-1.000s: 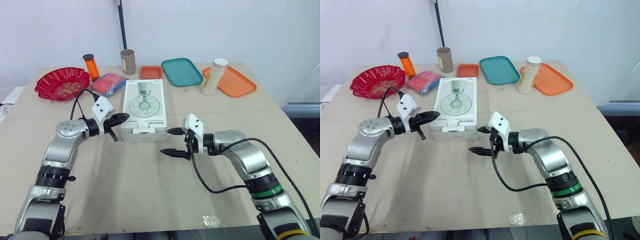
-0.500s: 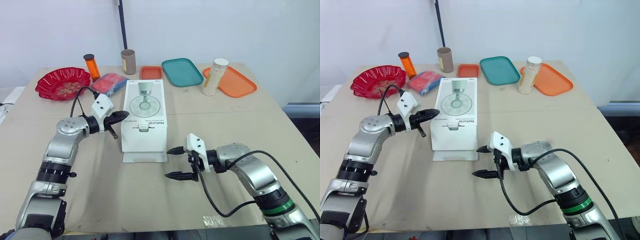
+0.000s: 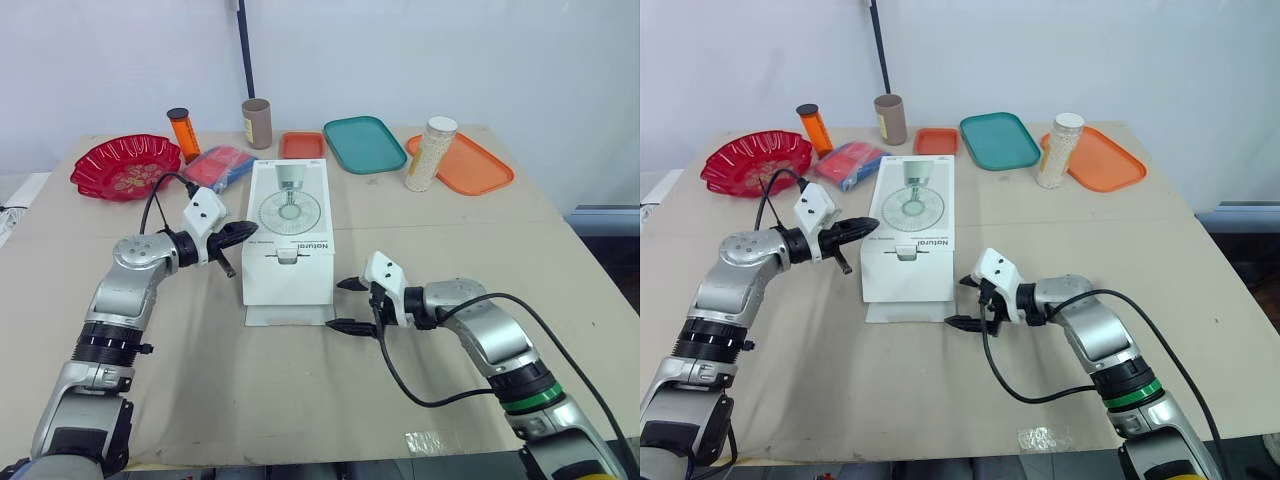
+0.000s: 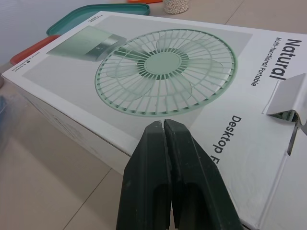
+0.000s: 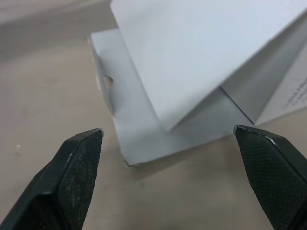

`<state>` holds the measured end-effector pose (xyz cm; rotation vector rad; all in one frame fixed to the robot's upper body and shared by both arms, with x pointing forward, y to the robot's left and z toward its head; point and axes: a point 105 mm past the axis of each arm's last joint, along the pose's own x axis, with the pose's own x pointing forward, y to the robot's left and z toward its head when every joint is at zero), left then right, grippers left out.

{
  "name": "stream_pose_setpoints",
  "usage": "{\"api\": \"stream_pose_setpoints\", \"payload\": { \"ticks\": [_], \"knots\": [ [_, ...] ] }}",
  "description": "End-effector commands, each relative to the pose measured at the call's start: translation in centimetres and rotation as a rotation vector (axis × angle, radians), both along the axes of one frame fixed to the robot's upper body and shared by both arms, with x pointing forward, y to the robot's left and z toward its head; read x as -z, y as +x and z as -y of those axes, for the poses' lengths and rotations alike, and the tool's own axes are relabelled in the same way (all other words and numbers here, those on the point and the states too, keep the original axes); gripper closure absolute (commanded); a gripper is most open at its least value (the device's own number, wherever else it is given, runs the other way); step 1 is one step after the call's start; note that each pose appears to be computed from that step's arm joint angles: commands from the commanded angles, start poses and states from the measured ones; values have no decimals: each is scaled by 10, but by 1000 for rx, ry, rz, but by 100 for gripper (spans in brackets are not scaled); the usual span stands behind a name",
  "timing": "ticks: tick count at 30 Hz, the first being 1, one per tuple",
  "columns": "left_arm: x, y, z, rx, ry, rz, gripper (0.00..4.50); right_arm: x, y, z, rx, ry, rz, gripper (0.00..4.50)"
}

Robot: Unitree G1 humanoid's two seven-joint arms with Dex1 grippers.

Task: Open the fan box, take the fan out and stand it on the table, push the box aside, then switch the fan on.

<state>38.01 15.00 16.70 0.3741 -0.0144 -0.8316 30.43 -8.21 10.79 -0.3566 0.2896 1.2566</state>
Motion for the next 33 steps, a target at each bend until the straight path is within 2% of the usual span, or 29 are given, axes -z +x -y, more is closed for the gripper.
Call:
{"api": "stream_pose_setpoints", "payload": {
  "ticks": [1,4,11,12,15,17,22,25,27,33],
  "knots": [
    [4,0,-12,-36,30,-8,437,-25,-20,-11,-137,64,48,0],
    [3,0,-13,-37,30,-5,437,-35,-33,-14,-209,104,54,0],
    [-8,3,-24,-63,24,27,437,-61,-24,-22,-168,235,58,0],
    [-9,1,-24,-54,24,32,437,-64,-19,-23,-143,254,71,0],
    [-17,-8,-22,-15,-27,55,437,-78,29,-25,97,313,146,0],
    [-23,-8,-24,-35,-59,67,437,-80,45,-27,183,333,134,0],
    [-46,1,-37,-148,-179,126,437,-83,42,-41,137,359,135,0],
    [-67,-2,-32,-127,-262,168,437,-75,40,-42,110,310,135,0],
    [-73,-6,-24,-92,-264,173,437,-72,38,-42,92,289,135,0],
    [-37,-14,1,2,-181,59,437,-69,33,-39,74,273,142,0]
  ]
}}
